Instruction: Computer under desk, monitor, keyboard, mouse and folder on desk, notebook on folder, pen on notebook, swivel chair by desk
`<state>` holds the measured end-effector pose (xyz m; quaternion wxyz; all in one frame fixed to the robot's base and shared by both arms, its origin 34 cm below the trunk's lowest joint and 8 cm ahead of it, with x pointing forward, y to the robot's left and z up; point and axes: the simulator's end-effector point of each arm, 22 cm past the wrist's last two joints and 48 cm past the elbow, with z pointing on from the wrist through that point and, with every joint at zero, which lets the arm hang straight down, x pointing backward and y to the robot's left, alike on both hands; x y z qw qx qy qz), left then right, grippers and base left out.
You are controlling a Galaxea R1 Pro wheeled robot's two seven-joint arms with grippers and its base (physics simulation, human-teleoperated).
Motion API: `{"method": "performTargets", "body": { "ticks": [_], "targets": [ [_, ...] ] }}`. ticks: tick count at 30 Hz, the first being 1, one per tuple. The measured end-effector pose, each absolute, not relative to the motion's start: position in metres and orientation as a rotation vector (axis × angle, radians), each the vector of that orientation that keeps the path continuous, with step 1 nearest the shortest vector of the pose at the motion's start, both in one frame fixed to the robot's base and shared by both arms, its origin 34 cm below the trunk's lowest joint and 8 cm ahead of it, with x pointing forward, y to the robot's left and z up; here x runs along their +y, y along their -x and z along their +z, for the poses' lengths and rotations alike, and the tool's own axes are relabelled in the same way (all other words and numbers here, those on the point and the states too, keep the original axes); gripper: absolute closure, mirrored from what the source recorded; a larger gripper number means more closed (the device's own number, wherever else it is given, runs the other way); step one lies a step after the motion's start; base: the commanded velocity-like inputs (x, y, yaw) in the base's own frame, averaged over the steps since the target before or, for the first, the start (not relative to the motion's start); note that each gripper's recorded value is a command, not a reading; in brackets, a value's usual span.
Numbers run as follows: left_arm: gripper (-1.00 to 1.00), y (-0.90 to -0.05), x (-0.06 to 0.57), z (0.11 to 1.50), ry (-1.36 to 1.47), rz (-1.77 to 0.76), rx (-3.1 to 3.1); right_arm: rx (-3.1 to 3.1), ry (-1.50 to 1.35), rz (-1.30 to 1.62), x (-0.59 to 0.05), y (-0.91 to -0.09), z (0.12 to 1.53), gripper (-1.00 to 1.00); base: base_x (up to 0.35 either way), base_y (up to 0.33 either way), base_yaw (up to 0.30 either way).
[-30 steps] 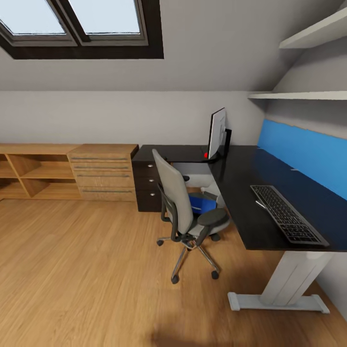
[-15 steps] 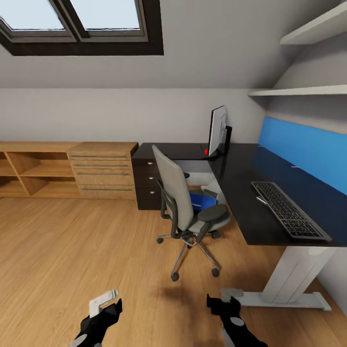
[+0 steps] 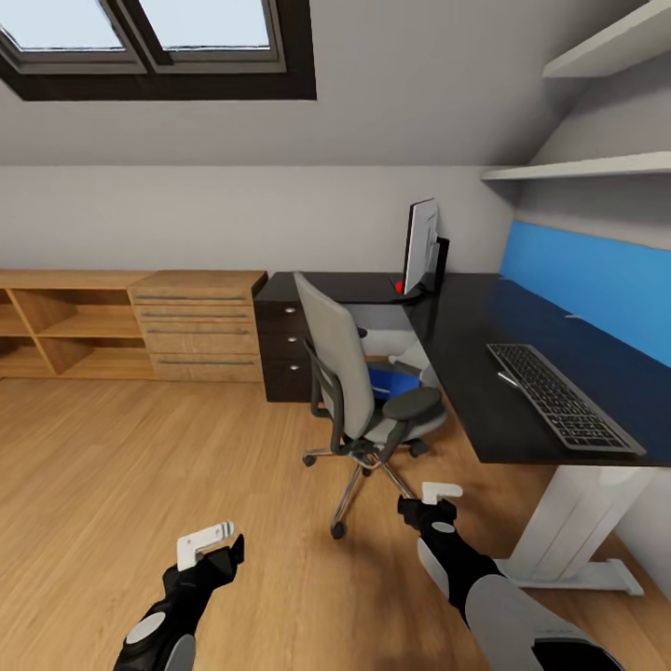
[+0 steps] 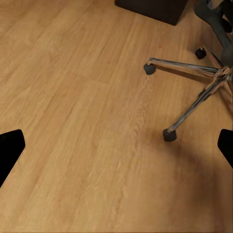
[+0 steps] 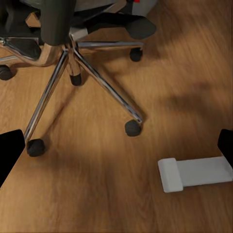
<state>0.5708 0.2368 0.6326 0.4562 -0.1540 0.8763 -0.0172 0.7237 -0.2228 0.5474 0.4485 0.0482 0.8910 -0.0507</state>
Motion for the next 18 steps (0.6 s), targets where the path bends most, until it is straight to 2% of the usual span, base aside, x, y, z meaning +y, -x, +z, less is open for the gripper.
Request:
{"method": "performTargets", "body": {
  "ticks": [18],
  "targets": [
    [-1.00, -0.568, 0.245, 0.608, 0.363, -0.031, 2.133, 2.128, -0.127, -0.103, -0.216, -0.727, 0.525, -1.00, 0.000, 0.000, 0.000]
  ]
}}
